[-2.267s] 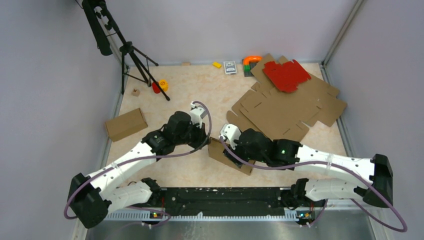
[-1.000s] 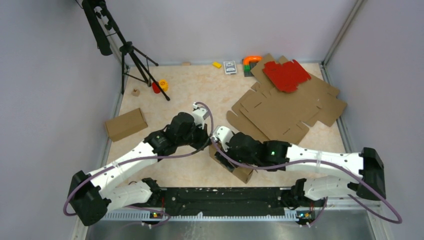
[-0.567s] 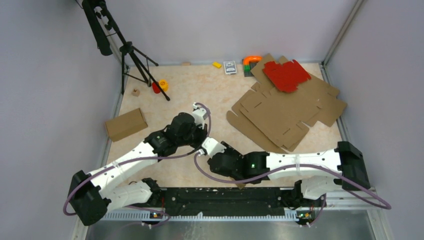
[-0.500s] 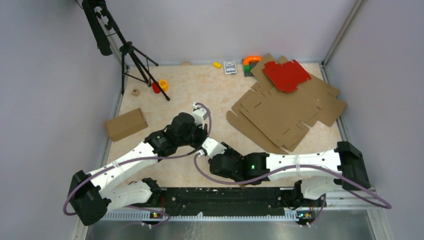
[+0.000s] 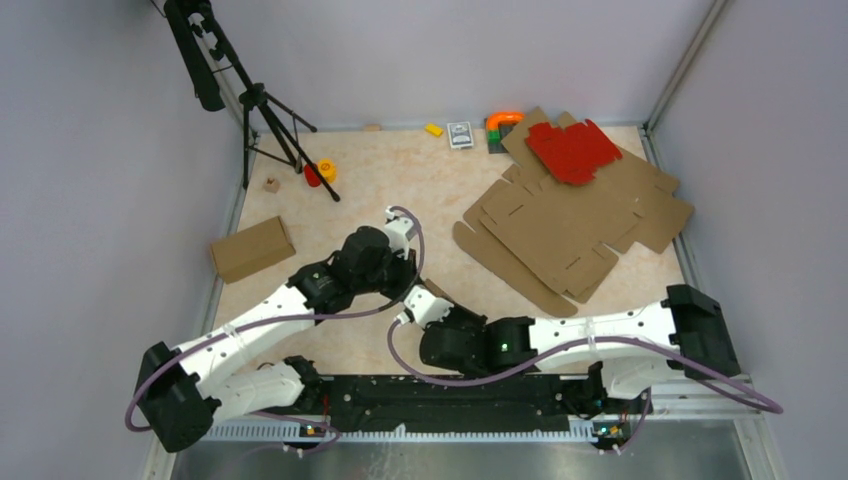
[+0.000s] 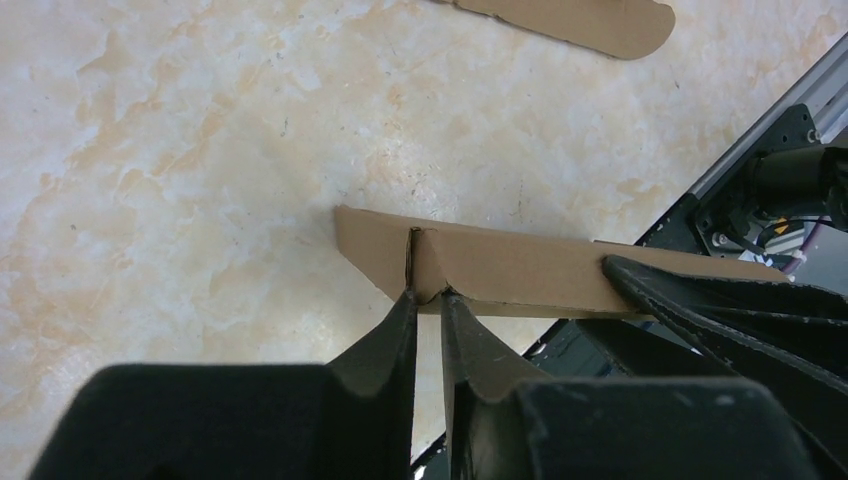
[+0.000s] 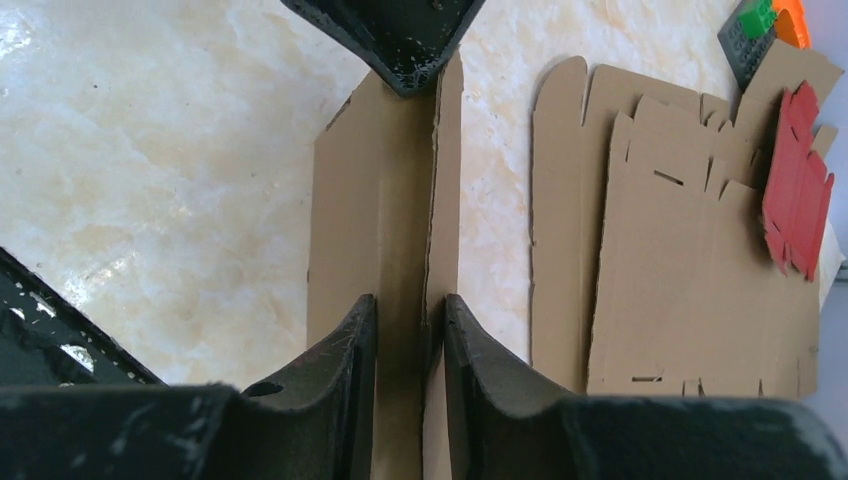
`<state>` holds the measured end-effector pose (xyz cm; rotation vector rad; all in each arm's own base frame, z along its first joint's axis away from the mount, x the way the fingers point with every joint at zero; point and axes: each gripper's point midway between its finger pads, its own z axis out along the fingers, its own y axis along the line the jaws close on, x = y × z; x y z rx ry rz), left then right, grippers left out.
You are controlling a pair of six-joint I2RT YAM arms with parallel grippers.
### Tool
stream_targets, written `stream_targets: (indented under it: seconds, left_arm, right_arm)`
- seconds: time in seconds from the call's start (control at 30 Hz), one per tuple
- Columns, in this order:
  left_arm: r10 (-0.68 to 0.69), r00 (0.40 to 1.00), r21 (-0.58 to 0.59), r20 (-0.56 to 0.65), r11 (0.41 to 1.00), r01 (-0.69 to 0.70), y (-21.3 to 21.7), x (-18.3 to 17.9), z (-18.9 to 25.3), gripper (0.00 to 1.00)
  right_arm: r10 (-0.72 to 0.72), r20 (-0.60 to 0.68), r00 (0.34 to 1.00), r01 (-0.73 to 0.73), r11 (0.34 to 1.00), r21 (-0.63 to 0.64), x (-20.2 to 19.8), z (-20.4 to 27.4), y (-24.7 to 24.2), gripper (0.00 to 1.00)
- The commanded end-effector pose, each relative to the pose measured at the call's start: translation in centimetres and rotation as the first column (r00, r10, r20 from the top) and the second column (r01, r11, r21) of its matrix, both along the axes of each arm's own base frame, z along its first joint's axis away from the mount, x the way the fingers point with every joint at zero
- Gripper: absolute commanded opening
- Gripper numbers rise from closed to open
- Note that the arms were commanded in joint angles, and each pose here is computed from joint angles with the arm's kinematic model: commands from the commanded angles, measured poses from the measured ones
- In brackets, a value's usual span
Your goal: Fold the paper box
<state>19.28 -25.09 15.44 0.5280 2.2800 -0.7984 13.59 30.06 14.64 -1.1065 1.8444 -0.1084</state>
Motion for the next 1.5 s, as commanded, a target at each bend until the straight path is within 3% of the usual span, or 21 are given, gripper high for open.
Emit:
stream_targets:
  seconds: [0.0, 0.27, 0.4, 0.57, 0.7, 0.87, 1.1, 1.3, 1.47]
  left_arm:
    - [-0.002, 1.0, -0.021, 0.007, 1.0, 0.002, 0.3, -0.7, 0.8, 0.2]
    - [0.094, 0.996, -0.065, -0.006, 0.993, -0.094, 1.4, -0.8, 2.9, 0.39]
    - [0.174, 0.985, -0.122, 0.0, 0.977, -0.173, 1.4, 0.2, 3.9, 0.61]
    - [0.184, 0.983, -0.208, -0.017, 0.961, -0.183, 0.0, 1.4, 4.8, 0.69]
    - [0.187, 0.982, -0.197, -0.034, 0.962, -0.19, -0.6, 2.4, 4.2, 0.66]
    - [0.202, 0.977, -0.169, -0.069, 0.963, -0.211, -0.6, 3.0, 2.0, 0.48]
    - [0.207, 0.973, -0.158, -0.105, 0.962, -0.222, -0.2, 2.6, -0.2, 0.35]
    - [0.197, 0.972, -0.165, -0.125, 0.962, -0.216, 0.0, 1.7, -1.5, 0.36]
    - [0.234, 0.967, -0.186, -0.098, 0.95, -0.249, 0.6, 2.1, -0.5, 0.48]
  right_arm:
    - [0.029, 0.012, 1.0, -0.03, 0.999, 0.035, -0.3, 0.0, -0.2, 0.22]
    - [0.054, 0.001, 0.999, -0.054, 0.996, 0.077, -0.6, 0.0, -0.5, 0.22]
    - [0.062, -0.002, 0.998, -0.061, 0.995, 0.081, -0.7, -0.2, -0.5, 0.22]
    - [0.069, -0.003, 0.998, -0.069, 0.994, 0.088, -0.8, -0.2, -0.5, 0.22]
    - [0.073, -0.005, 0.997, -0.072, 0.993, 0.095, -0.8, -0.1, -0.5, 0.22]
    - [0.079, -0.008, 0.997, -0.078, 0.991, 0.104, -0.9, -0.1, -0.6, 0.27]
    - [0.08, -0.009, 0.997, -0.078, 0.991, 0.112, -0.9, -0.5, -0.8, 0.3]
    - [0.086, -0.02, 0.996, -0.083, 0.988, 0.127, -1.1, -1.0, -1.0, 0.3]
    - [0.09, -0.029, 0.995, -0.086, 0.987, 0.132, -1.3, -1.1, -1.1, 0.3]
